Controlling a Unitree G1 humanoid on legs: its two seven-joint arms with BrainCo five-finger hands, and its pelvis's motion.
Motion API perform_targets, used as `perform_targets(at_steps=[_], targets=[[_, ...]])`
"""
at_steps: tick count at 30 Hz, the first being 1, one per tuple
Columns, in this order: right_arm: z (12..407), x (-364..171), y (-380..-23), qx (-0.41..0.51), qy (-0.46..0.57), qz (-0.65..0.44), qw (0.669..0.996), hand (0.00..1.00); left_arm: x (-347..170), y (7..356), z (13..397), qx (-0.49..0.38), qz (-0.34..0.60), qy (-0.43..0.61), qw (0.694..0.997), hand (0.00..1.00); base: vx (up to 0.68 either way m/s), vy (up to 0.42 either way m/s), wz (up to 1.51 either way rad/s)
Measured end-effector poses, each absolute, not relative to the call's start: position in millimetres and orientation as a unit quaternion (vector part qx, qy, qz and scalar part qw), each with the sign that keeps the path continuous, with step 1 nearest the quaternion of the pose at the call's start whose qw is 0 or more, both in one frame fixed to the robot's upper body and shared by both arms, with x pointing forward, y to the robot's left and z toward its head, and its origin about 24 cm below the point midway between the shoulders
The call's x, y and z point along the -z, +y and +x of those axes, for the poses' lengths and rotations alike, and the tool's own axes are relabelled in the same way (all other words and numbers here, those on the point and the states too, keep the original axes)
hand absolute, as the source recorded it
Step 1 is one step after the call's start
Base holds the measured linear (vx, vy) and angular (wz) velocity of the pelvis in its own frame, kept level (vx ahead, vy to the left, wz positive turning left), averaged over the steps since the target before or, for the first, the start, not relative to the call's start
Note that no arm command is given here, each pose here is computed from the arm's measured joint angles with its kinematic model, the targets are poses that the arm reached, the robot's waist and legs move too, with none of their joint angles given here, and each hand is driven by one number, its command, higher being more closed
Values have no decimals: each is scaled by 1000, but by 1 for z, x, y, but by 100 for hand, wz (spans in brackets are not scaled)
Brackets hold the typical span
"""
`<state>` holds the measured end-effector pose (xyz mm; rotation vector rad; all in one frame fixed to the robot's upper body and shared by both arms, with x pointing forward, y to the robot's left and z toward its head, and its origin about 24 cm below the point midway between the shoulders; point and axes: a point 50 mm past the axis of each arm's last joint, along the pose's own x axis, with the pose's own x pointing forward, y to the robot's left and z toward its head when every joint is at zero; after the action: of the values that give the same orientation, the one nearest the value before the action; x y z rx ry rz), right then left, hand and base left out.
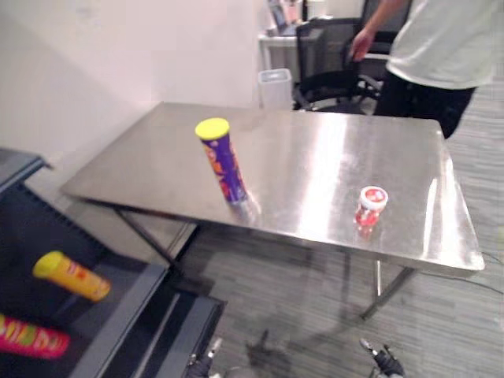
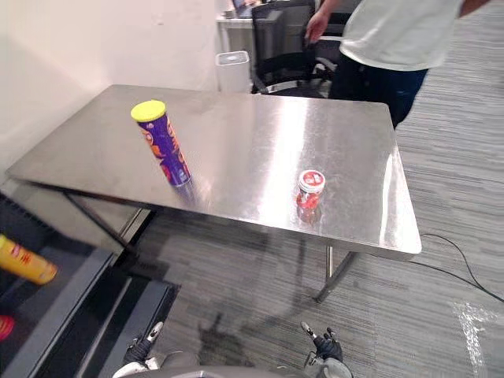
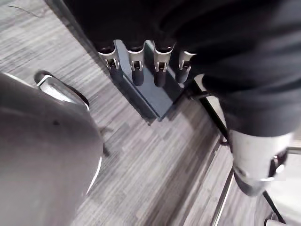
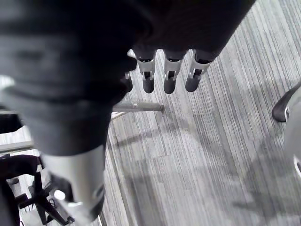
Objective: Put the gum and the chips on the shelf.
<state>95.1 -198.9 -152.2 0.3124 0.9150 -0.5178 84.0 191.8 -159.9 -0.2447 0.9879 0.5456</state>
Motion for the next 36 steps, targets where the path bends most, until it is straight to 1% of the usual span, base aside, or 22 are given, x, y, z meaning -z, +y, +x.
perform_targets(at_steps=[2, 6, 9, 12, 14, 16, 19, 20, 25, 28, 32, 36], targets=[[88, 153, -204, 251, 442, 142, 850, 0, 161, 189, 83, -249, -112, 474, 837, 0, 233, 337, -51], [86, 158, -188, 229, 458, 153, 845, 0, 158, 204, 89, -246, -85, 471, 843, 0, 189, 383, -43], [85, 158, -190, 233, 460, 155, 842, 0, 158, 201, 94, -233, -78, 468, 849, 0, 82, 206, -48], [78, 159, -196, 259, 462, 169, 831, 0, 158, 196, 94, -222, -76, 470, 851, 0, 4, 73, -49], [66, 163, -201, 289, 473, 182, 812, 0, 160, 191, 93, -206, -70, 480, 850, 0, -2, 8, -25], [62, 163, -207, 306, 472, 185, 806, 0, 162, 186, 94, -191, -65, 487, 850, 0, 25, -47, -18], [47, 166, -214, 337, 486, 190, 784, 0, 163, 178, 95, -156, -47, 496, 853, 0, -2, -31, -5], [25, 174, -206, 353, 523, 223, 743, 0, 162, 203, 99, -94, 45, 506, 856, 0, 28, -37, 0], [25, 174, -207, 356, 522, 225, 742, 0, 162, 204, 99, -98, 42, 506, 856, 0, 40, -39, 5], [23, 173, -209, 360, 521, 223, 741, 0, 162, 207, 97, -130, 14, 505, 853, 0, -14, -72, 23], [33, 169, -223, 368, 495, 214, 757, 0, 163, 210, 85, -197, -52, 503, 840, 0, -79, -76, 1], [36, 165, -234, 367, 485, 196, 769, 0, 163, 213, 80, -218, -71, 498, 836, 0, -100, -30, -15]])
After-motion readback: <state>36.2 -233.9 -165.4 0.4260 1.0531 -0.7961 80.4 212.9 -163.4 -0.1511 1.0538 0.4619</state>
